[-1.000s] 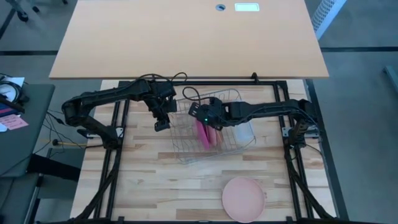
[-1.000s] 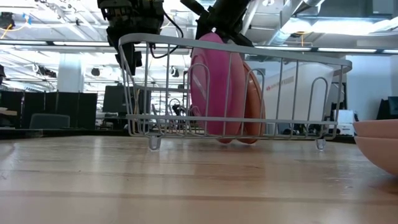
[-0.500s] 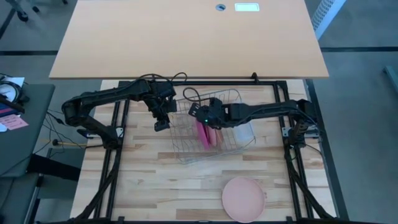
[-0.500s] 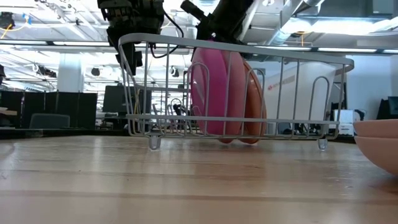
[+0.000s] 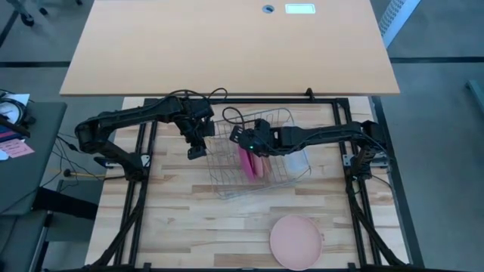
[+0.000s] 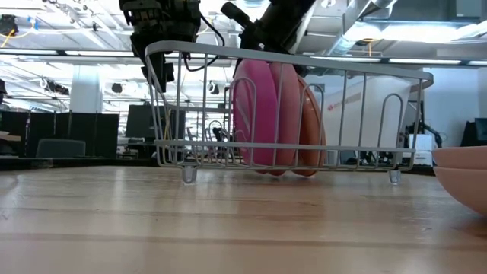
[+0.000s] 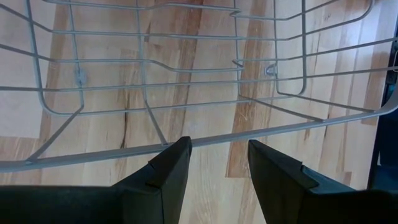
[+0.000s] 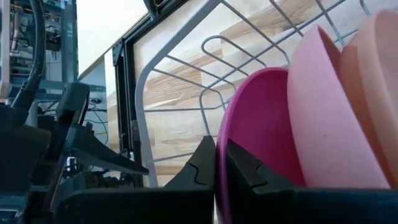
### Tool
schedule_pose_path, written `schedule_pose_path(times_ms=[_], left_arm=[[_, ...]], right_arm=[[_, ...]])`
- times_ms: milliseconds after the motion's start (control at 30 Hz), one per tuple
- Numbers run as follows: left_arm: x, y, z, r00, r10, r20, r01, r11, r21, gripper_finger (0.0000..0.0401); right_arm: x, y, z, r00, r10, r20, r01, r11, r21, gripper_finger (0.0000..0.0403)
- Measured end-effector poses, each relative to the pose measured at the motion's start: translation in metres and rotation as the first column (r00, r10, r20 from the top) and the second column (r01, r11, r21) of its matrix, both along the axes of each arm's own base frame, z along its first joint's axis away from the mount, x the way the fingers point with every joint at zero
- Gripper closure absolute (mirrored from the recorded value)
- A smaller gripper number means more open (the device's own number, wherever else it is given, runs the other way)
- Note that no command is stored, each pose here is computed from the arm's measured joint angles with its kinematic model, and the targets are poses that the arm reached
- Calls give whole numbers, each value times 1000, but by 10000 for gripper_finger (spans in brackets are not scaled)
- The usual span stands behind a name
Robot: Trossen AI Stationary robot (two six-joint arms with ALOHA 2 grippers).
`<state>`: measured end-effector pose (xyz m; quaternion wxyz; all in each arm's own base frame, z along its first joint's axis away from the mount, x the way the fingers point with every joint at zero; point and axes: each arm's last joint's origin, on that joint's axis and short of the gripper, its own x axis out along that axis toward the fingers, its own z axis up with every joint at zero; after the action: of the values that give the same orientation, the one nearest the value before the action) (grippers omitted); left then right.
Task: Sort dishes
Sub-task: Put the pink plate in the dish rack, then put the top beige plate in the dish rack
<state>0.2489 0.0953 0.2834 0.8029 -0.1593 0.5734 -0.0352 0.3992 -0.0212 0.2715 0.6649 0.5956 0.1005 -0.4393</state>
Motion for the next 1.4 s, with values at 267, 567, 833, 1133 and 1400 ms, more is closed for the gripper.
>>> schedule_pose_path(times_ms=[267, 567, 833, 1133, 1400], left_arm=[[0, 0, 0, 1000, 1, -5, -1, 1000, -2, 239], [-7, -3, 4, 1000, 7, -15, -7, 1000, 2, 239], [-14, -4, 10, 1000, 19, -24, -18, 999, 42, 239], [-19, -7, 15, 999, 42, -22, -41, 998, 43, 239], [-20, -7, 16, 997, 69, -25, -68, 997, 34, 239]], right_arm=[[3, 4, 6, 999, 35, 28, -35, 999, -24, 309], [6, 5, 14, 995, 99, 29, -98, 995, -34, 274], [4, 6, 19, 992, 124, 34, -123, 992, -38, 246], [-3, 7, 36, 988, 132, 80, -128, 990, -53, 189], [-15, 8, 57, 977, 172, 125, -164, 984, -67, 166]])
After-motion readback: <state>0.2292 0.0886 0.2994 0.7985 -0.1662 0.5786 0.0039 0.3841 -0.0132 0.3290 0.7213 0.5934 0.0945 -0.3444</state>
